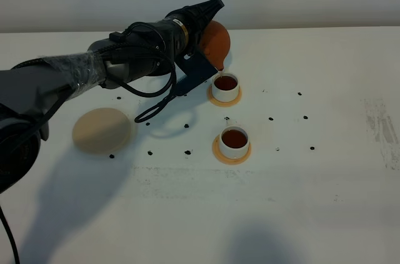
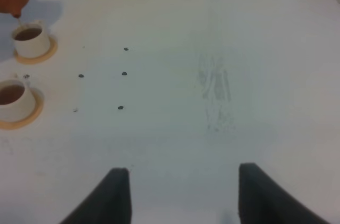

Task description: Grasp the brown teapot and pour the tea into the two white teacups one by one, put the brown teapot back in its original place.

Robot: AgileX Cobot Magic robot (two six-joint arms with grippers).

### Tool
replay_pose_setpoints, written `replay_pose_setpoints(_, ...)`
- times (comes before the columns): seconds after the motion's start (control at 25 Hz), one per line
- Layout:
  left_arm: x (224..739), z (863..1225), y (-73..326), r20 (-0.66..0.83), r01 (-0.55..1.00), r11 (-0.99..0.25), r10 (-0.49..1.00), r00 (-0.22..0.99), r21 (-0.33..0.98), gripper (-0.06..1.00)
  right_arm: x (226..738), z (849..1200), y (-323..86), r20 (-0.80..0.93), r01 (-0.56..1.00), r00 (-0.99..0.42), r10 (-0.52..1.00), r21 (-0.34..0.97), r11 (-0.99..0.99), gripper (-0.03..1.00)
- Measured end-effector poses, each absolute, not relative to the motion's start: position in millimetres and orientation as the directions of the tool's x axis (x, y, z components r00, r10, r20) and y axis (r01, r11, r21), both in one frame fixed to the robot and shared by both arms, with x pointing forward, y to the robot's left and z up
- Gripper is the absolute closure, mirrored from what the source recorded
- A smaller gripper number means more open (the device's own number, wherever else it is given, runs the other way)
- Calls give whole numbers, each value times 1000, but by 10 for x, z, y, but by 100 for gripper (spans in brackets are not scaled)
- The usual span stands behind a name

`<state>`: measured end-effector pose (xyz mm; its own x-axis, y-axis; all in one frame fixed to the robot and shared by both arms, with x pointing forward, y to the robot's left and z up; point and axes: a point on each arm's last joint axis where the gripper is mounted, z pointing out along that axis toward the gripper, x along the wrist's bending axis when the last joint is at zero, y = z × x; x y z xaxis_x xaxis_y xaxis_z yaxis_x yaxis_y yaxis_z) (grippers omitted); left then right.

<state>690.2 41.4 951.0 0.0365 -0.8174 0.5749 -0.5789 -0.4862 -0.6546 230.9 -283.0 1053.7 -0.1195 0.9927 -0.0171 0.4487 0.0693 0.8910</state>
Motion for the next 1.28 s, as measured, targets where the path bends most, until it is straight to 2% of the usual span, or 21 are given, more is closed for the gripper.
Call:
replay_pose_setpoints(0.56, 6899, 9506, 413, 594, -582, -509, -802, 55, -634, 83, 2309, 10537, -2830, -17, 449, -119, 993, 891, 69, 53)
replay_pose_setpoints(0.92, 6874, 9489, 474, 720, -529, -740, -623, 307, -416, 83, 2309, 10537, -2830, -17, 449, -119, 993, 891, 69, 53)
replay_pose_setpoints(1.12, 6860, 9699, 658, 756, -398, -874, -455, 471, -278, 83, 2309, 10537, -2830, -17, 449, -119, 993, 891, 69, 53)
replay_pose_setpoints(1.28, 6829, 9865, 865, 746, -253, -960, -253, 616, -116, 83, 2309, 10537, -2830, -17, 449, -119, 993, 891, 69, 53)
